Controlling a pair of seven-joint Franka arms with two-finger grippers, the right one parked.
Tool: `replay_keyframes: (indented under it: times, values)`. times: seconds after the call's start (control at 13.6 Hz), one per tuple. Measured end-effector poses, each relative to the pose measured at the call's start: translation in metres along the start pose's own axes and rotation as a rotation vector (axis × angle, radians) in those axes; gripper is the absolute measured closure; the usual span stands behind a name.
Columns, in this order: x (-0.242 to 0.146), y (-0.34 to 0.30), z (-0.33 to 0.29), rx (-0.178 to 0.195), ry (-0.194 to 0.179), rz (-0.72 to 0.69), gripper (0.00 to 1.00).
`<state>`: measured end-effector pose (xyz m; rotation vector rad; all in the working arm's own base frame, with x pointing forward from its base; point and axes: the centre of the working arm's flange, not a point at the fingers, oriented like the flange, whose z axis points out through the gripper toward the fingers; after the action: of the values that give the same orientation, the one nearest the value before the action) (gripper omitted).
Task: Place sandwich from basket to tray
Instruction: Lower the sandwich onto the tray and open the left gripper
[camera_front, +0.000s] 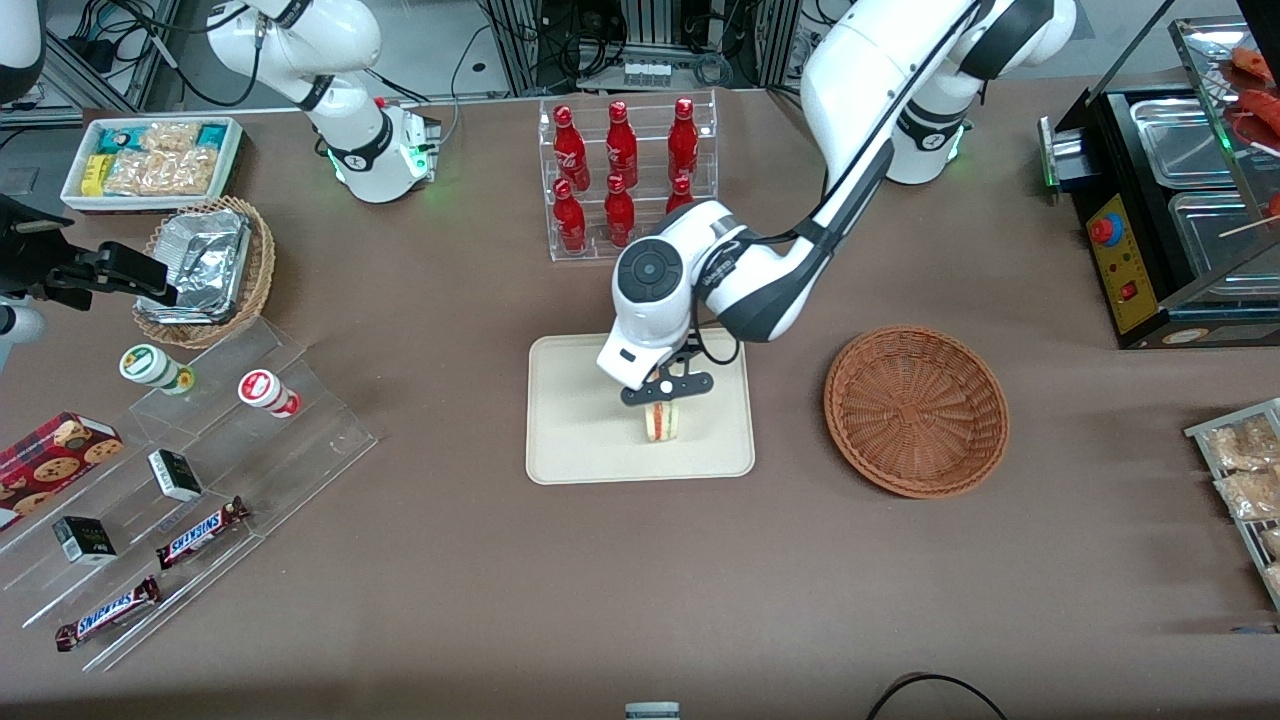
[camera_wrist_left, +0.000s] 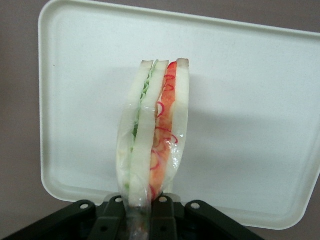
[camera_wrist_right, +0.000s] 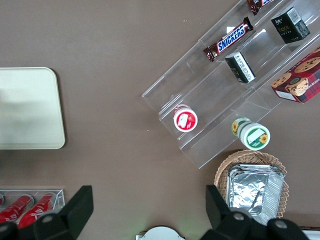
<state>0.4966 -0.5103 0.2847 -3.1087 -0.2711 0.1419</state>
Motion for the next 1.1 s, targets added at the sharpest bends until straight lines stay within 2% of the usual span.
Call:
replay_keyframes:
  times: [0.88,1.03,1.1]
  values:
    - [0.01,0.026,0.039,-0.009,-0.022,-0.044,0.85]
    - [0.01,0.027,0.039,-0.01,-0.022,-0.045,0.7]
    - [0.01,0.027,0.039,-0.011,-0.021,-0.045,0.59]
